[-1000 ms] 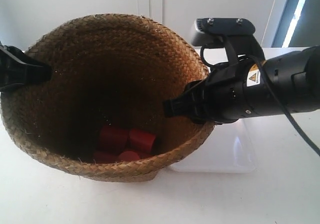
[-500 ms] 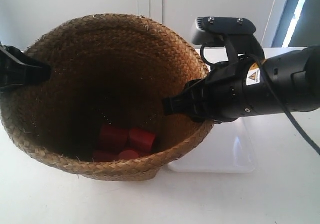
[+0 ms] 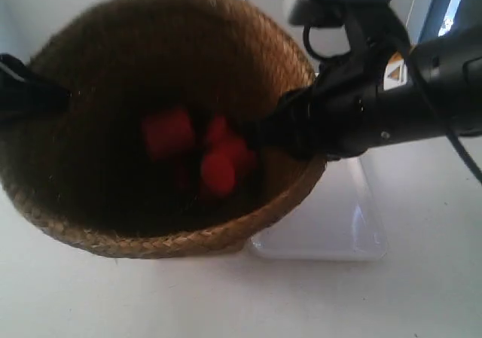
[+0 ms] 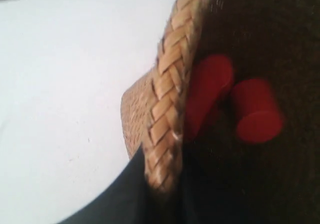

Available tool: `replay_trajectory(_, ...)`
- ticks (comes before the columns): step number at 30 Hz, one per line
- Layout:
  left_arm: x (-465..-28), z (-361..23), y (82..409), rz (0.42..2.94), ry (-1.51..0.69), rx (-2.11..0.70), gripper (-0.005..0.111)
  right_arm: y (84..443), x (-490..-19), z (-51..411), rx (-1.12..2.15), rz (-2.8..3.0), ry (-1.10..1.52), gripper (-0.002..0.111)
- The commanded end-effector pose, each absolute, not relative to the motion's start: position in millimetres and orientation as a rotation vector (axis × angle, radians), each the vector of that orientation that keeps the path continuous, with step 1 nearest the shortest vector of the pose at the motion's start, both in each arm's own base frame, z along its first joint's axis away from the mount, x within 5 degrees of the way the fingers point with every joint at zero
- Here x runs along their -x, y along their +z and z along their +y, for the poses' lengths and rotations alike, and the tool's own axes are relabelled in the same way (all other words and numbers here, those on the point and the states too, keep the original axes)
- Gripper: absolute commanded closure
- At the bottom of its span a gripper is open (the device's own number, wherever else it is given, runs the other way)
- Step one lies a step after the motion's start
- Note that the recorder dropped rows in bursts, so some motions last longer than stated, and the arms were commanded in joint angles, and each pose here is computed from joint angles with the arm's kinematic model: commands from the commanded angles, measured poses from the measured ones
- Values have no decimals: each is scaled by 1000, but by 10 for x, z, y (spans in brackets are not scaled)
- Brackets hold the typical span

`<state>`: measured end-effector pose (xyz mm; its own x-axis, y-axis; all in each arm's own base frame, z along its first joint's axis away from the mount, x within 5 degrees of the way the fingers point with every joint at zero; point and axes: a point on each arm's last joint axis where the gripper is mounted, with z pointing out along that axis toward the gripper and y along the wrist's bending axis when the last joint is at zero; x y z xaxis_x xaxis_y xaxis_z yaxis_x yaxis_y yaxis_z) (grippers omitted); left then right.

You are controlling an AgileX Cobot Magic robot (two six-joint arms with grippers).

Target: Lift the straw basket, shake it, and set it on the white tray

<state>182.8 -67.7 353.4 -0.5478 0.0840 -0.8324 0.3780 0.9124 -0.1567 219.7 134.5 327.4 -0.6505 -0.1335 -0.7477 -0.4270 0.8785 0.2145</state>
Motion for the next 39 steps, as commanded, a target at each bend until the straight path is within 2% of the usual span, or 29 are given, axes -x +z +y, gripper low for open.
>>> replay_trajectory(1, -1703, -599, 3854, 1928, -357, -317, 107, 3613, -2129, 1306, 416, 2096, 489, 108)
replay_trajectory(14, -1689, -585, 3863, 1932, -330, -332, 107, 3471, -2220, 1360, 420, 2180, 474, 108)
replay_trajectory(30, -1832, -626, 3695, 2061, -350, -311, 107, 3417, -2184, 1340, 452, 2248, 443, 108)
replay_trajectory(39, -2081, -795, 3733, 1983, -476, -224, 107, 3467, -2472, 1052, 304, 2316, 239, 108)
